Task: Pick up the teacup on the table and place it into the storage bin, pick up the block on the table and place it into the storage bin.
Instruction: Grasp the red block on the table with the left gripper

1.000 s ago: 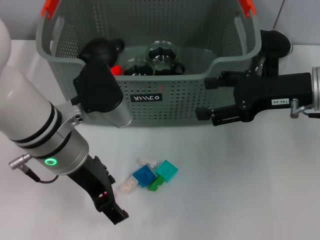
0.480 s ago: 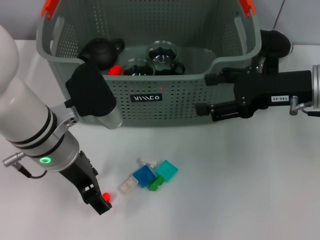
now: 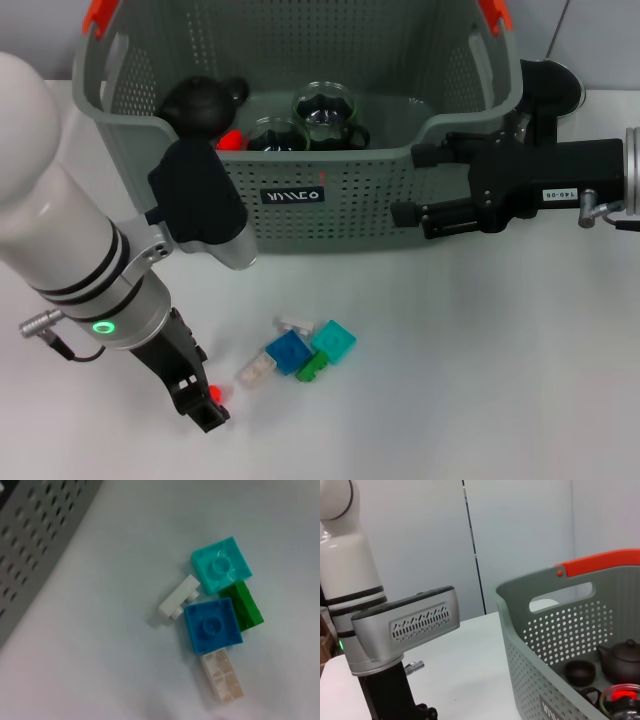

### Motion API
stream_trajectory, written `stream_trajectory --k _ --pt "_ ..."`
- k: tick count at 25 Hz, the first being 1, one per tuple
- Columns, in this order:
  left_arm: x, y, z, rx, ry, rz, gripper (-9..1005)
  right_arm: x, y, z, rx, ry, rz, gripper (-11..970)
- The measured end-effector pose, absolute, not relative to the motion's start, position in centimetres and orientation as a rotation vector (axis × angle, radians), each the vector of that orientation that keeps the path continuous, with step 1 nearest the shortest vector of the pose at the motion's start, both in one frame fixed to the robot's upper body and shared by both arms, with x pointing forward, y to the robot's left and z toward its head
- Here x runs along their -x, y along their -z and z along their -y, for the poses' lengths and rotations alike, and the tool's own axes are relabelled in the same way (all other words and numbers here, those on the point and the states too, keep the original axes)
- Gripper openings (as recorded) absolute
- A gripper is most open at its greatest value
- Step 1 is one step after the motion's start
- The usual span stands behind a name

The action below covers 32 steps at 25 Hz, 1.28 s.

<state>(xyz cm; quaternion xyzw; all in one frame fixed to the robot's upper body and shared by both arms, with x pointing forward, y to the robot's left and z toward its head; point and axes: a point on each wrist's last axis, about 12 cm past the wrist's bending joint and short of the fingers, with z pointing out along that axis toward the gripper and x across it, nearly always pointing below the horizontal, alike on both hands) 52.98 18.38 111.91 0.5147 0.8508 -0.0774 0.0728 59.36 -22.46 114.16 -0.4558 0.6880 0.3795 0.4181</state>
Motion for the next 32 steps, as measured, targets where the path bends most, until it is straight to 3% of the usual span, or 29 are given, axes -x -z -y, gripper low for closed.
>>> stream_trajectory --k 22,25,32 --pt "-52.6 -111.5 -17.6 -1.566 0.236 -2.556 766 -58.7 -114.1 22.2 1.206 -0.996 -1.715 944" --pt "-52.6 -111.5 -17.6 -1.568 0.243 -2.557 652 -58.2 -114.1 22.3 1.257 -1.032 -1.724 944" --pt "-52.5 -111.6 -17.6 -1.572 0.249 -2.561 633 -57.7 -113.6 22.6 1.314 -1.091 -1.761 944"
